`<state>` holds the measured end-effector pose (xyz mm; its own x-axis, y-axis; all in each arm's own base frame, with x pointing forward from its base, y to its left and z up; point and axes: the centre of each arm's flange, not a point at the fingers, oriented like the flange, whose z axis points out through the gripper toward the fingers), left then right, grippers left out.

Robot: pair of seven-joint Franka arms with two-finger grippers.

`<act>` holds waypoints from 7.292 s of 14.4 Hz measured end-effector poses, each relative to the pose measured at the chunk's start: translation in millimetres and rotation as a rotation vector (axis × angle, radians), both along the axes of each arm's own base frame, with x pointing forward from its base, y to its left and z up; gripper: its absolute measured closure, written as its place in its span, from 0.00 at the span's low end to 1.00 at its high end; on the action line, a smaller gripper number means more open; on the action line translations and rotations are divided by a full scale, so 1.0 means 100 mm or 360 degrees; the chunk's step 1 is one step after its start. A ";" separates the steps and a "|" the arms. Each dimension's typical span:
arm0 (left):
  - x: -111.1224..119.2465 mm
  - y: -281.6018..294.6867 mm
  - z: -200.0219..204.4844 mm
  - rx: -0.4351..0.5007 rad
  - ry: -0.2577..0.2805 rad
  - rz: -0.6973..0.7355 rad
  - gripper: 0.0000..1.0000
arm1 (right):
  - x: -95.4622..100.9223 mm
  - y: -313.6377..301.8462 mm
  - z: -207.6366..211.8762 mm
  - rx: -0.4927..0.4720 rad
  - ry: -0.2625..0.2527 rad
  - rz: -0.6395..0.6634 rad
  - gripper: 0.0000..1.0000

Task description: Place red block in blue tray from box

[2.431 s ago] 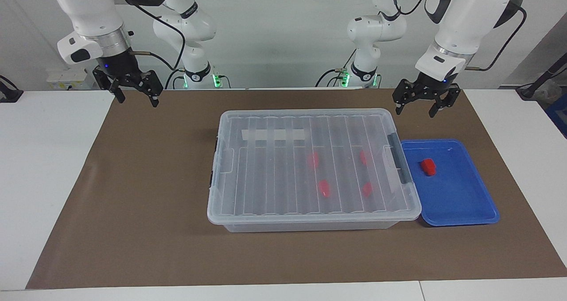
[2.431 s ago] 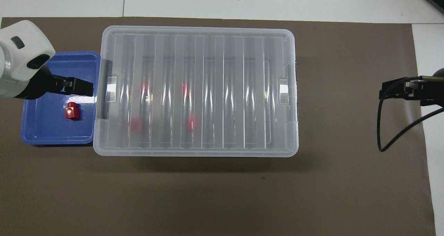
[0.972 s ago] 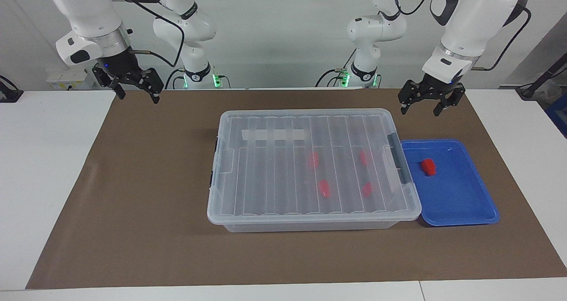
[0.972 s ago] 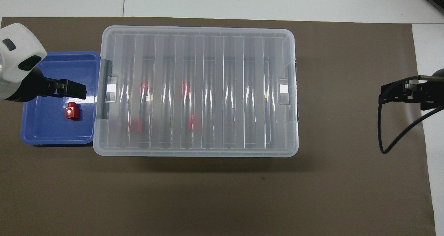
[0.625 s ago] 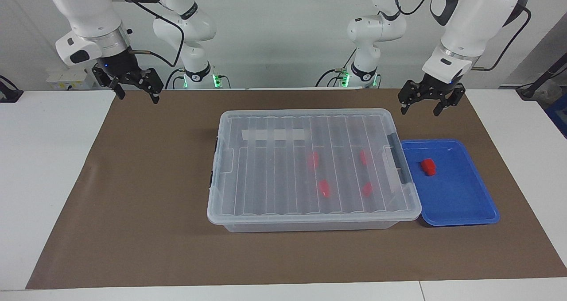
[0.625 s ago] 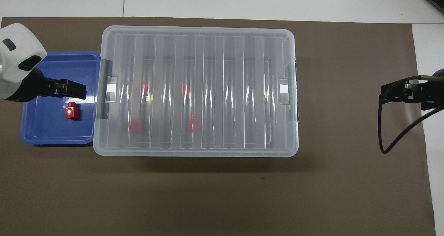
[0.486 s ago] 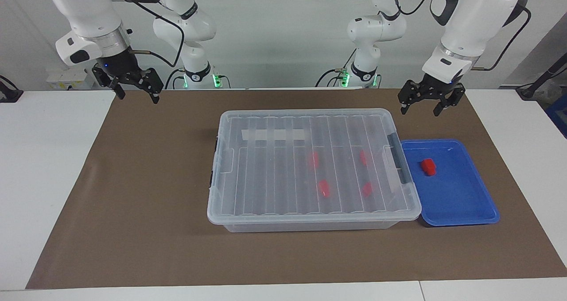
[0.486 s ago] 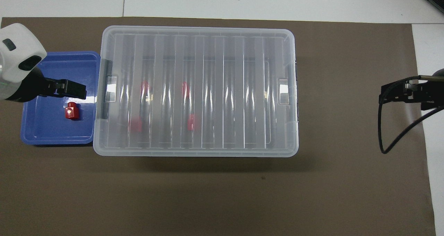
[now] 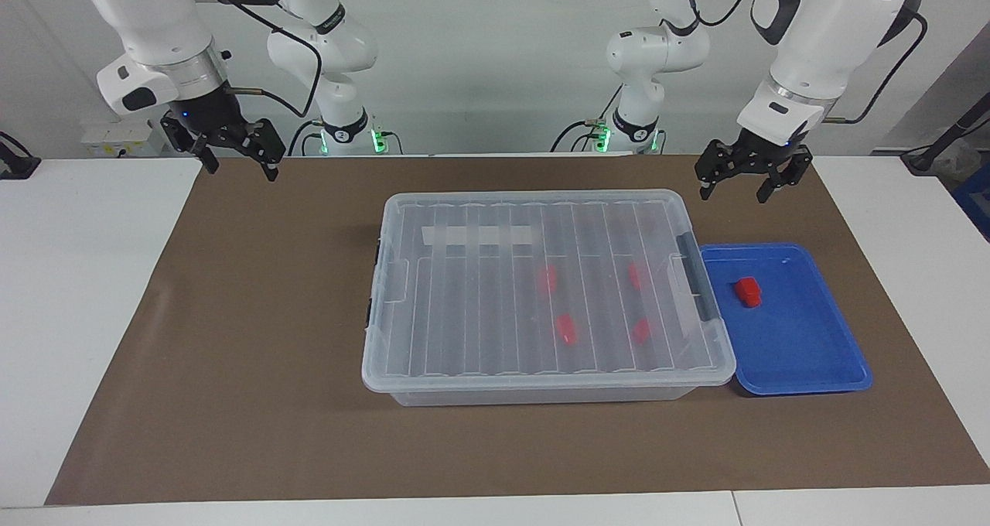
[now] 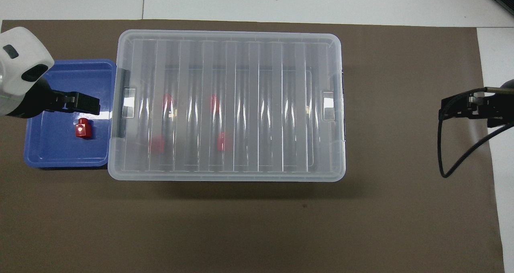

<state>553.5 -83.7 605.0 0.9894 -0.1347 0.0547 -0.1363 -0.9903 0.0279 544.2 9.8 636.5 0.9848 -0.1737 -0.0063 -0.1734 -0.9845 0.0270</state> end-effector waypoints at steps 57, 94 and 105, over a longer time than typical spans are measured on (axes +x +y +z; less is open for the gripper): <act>0.01 0.12 0.00 -0.0001 0.0008 0.0033 0.00 | 0.00 -0.01 0.00 0.0000 0.0000 -0.0003 0.00; -0.04 0.13 0.11 -0.0006 -0.0023 0.0033 0.00 | 0.00 0.00 0.00 0.0000 0.0000 -0.0001 0.00; -0.04 0.13 0.11 -0.0008 -0.0023 0.0033 0.00 | 0.00 0.00 0.00 0.0000 0.0001 -0.0001 0.00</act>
<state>549.2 -70.5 615.6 0.9911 -0.1138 0.0695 -0.1162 -0.9927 0.0311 544.3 9.4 636.3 0.9847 -0.1743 -0.0066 -0.1741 -0.9844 0.0270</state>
